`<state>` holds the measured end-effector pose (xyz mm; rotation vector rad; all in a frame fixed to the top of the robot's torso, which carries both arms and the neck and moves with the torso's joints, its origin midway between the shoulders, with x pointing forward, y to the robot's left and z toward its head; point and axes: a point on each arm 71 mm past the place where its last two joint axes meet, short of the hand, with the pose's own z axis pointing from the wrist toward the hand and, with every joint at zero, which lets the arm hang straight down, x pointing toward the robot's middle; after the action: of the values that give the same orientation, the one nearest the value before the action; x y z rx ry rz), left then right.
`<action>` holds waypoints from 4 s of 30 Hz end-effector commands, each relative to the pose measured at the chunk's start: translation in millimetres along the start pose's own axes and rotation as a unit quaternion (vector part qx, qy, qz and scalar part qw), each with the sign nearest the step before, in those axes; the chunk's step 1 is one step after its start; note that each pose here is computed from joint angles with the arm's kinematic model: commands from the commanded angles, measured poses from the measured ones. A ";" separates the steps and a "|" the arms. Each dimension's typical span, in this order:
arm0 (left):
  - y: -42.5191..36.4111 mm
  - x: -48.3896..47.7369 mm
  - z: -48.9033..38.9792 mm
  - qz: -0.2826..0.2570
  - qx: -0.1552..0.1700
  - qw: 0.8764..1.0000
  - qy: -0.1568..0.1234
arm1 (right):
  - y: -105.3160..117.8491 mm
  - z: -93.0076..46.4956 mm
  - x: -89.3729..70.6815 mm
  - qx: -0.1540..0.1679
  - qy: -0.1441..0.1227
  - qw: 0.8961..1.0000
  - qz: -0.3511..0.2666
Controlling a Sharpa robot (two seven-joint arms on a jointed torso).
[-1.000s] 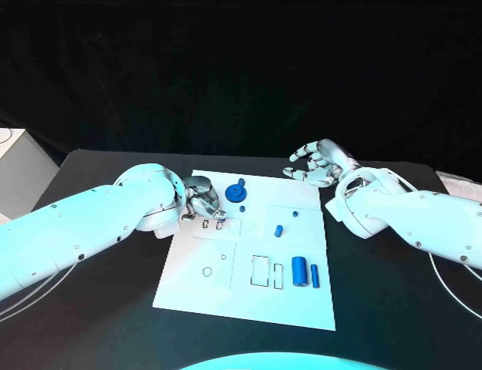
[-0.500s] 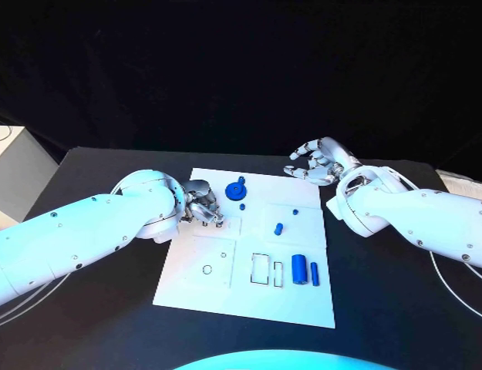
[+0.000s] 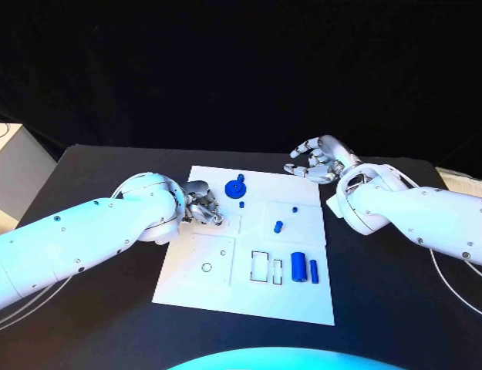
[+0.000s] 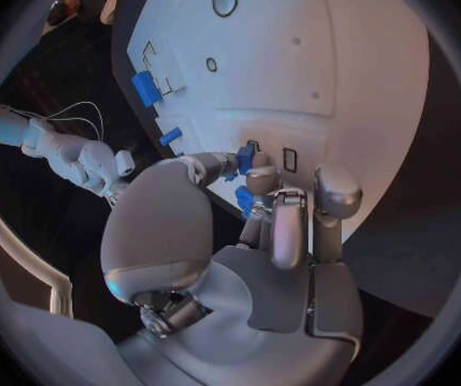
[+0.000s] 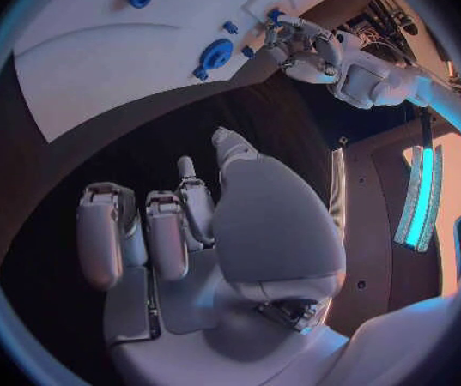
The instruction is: Assemble the parts on the task board
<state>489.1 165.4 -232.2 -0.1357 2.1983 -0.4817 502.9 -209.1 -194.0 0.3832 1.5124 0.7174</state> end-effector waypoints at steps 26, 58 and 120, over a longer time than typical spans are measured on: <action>2.8 4.2 0.0 0.011 -0.001 1.000 0.015 | -1.0 -1.1 0.8 -0.002 0.000 1.000 -0.003; 0.5 6.8 1.5 0.010 0.000 0.999 0.032 | -2.5 -1.8 2.0 0.000 -0.001 1.000 -0.002; -0.9 7.1 8.7 0.010 -0.004 1.000 0.029 | -6.6 -4.3 1.7 0.002 -0.002 1.000 -0.001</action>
<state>494.1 162.8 -238.8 -0.1199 2.2409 -0.4630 500.4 -214.6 -200.3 0.3968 1.5177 0.7053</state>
